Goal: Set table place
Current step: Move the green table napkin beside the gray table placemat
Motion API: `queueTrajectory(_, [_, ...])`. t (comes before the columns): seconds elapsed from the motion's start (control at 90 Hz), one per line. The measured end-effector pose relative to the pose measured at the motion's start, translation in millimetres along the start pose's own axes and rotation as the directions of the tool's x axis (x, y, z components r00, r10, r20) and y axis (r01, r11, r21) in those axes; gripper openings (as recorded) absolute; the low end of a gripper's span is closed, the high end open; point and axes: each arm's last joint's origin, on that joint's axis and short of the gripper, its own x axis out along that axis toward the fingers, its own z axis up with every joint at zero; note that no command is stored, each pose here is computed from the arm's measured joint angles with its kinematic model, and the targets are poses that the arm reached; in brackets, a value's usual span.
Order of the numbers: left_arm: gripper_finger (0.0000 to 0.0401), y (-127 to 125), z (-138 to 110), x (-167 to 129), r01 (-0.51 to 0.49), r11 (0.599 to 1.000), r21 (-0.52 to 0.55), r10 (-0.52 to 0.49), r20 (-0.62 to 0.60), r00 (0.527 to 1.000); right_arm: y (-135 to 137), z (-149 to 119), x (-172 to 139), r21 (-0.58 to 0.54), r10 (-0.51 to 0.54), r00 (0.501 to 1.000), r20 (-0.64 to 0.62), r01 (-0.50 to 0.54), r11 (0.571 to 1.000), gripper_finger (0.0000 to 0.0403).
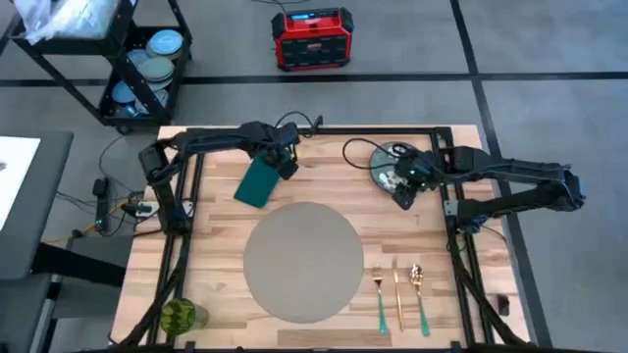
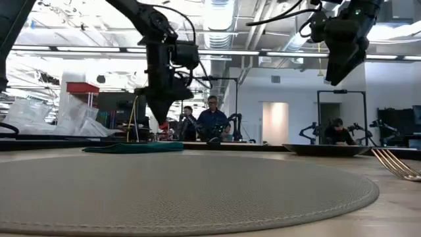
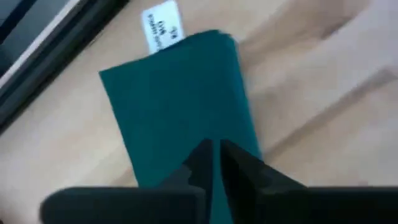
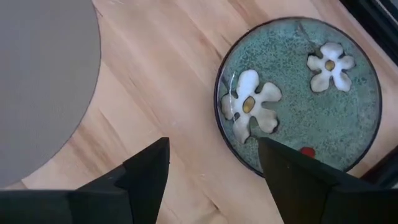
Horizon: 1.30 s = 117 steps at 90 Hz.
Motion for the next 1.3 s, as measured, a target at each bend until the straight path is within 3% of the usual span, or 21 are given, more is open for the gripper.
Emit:
queueTrajectory(0.356, [0.0, 9.9, -26.3, 21.7, 0.033, 0.999, 0.024, -0.032, -0.05, 0.998, 4.3, -4.7, -1.1, -0.033, 0.003, 1.0, -0.025, -0.004, 0.999, 0.0235])
queueTrajectory(0.533, [0.0, 21.9, -41.7, 36.8, 0.101, 0.994, -0.034, -0.102, -0.017, 0.995, 4.8, -5.0, -1.2, -0.023, 0.005, 1.0, -0.025, -0.005, 1.0, 0.0235])
queueTrajectory(0.744, [0.0, 24.1, -75.1, 57.2, 0.115, 0.992, -0.057, -0.121, -0.13, 0.984, 5.5, -5.2, -1.4, -0.009, 0.007, 1.0, -0.024, -0.007, 1.0, 0.0235])
queueTrajectory(0.844, [0.0, 21.5, -89.8, 63.5, 0.098, 0.987, -0.125, -0.119, -0.175, 0.977, 5.6, -5.3, -1.5, 0.014, 0.008, 1.0, -0.024, -0.007, 1.0, 0.0235])
queueTrajectory(1.189, [0.0, 0.0, -145.6, 27.5, 0.045, 0.986, -0.163, -0.098, -0.332, 0.938, 5.7, -5.2, -1.4, 0.013, 0.008, 1.0, -0.023, -0.007, 1.0, 0.0235])
queueTrajectory(1.3, [0.0, -5.1, -169.9, 21.6, 0.054, 0.964, -0.261, -0.139, -0.317, 0.938, 5.6, -5.3, -1.4, 0.01, 0.007, 1.0, -0.024, -0.007, 1.0, 0.0235])
